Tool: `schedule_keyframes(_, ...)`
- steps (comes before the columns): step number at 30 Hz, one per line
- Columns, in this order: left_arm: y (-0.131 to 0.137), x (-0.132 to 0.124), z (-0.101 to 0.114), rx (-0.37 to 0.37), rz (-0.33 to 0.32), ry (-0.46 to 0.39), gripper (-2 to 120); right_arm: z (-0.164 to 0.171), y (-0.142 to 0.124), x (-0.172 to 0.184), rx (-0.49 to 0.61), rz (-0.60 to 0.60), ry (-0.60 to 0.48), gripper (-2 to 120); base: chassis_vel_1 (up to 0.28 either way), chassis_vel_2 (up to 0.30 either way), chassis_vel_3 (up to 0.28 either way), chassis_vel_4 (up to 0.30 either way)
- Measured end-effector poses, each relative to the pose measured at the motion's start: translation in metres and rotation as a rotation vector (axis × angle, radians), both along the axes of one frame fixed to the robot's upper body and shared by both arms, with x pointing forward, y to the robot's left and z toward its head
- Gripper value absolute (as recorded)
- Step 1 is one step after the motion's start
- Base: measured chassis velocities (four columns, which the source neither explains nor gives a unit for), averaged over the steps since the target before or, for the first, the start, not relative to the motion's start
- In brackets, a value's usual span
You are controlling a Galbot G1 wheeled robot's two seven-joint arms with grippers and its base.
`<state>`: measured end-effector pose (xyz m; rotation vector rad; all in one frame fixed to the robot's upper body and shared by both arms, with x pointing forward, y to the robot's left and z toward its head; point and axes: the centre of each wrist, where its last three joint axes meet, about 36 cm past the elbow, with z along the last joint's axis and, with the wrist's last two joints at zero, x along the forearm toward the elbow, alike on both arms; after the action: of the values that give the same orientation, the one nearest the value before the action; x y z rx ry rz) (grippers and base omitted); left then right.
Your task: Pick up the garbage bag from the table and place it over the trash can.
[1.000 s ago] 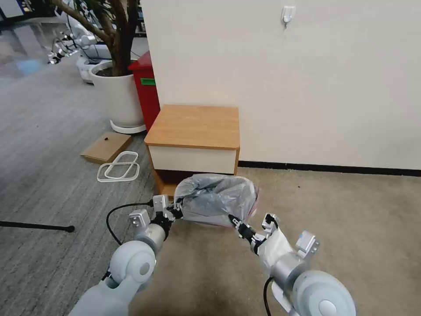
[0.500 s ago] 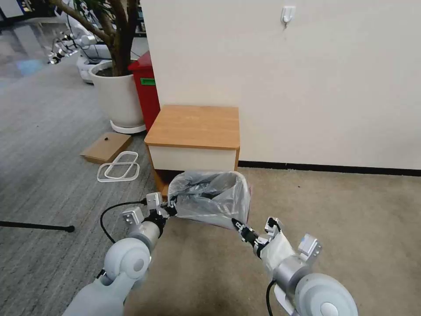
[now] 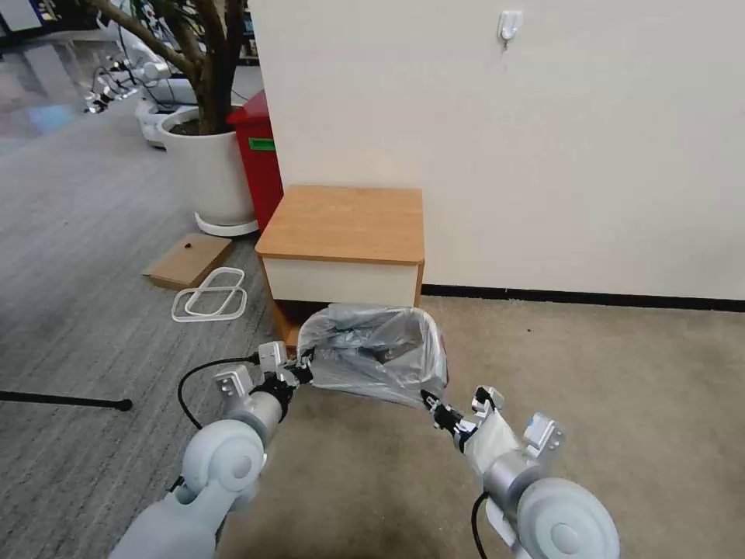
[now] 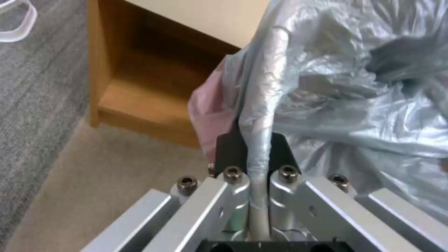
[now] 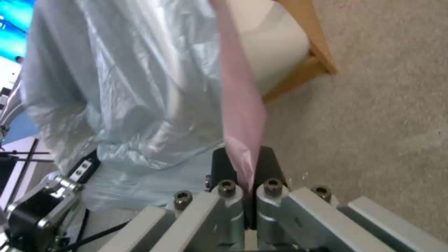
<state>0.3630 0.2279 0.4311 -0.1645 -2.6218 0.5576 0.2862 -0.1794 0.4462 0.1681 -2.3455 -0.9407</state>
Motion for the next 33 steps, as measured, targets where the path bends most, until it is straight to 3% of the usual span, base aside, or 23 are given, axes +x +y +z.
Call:
schedule_keyframes(2, 0.004, 0.001, 0.001, 0.02, 0.027, 0.001, 0, 0.0, -0.001, 0.0, -0.021, -0.011, -0.003, 8, 0.0, 0.0, 0.0, 0.0)
schedule_keyframes(11, 0.003, 0.001, -0.001, 0.018, 0.017, 0.005, 0, 0.0, 0.002, -0.006, -0.078, 0.003, -0.022, 38, 0.0, 0.0, 0.0, 0.0)
schedule_keyframes(23, 0.013, 0.005, -0.004, 0.022, 0.023, 0.018, 0, -0.018, -0.016, -0.01, -0.306, -0.01, -0.164, 83, 0.0, 0.0, 0.0, 0.0)
schedule_keyframes(26, 0.025, 0.009, -0.002, 0.026, 0.033, 0.024, 0, -0.02, -0.029, -0.008, -0.303, 0.017, -0.232, 96, 0.0, 0.0, 0.0, 0.0)
schedule_keyframes(29, 0.031, 0.01, -0.002, 0.026, 0.028, 0.023, 0, -0.022, -0.035, -0.006, -0.285, 0.04, -0.26, 99, 0.0, 0.0, 0.0, 0.0)
schedule_keyframes(33, 0.05, 0.01, -0.004, 0.015, -0.017, 0.014, 0, -0.027, -0.054, 0.007, -0.147, 0.127, -0.311, 100, 0.0, 0.0, 0.0, 0.0)
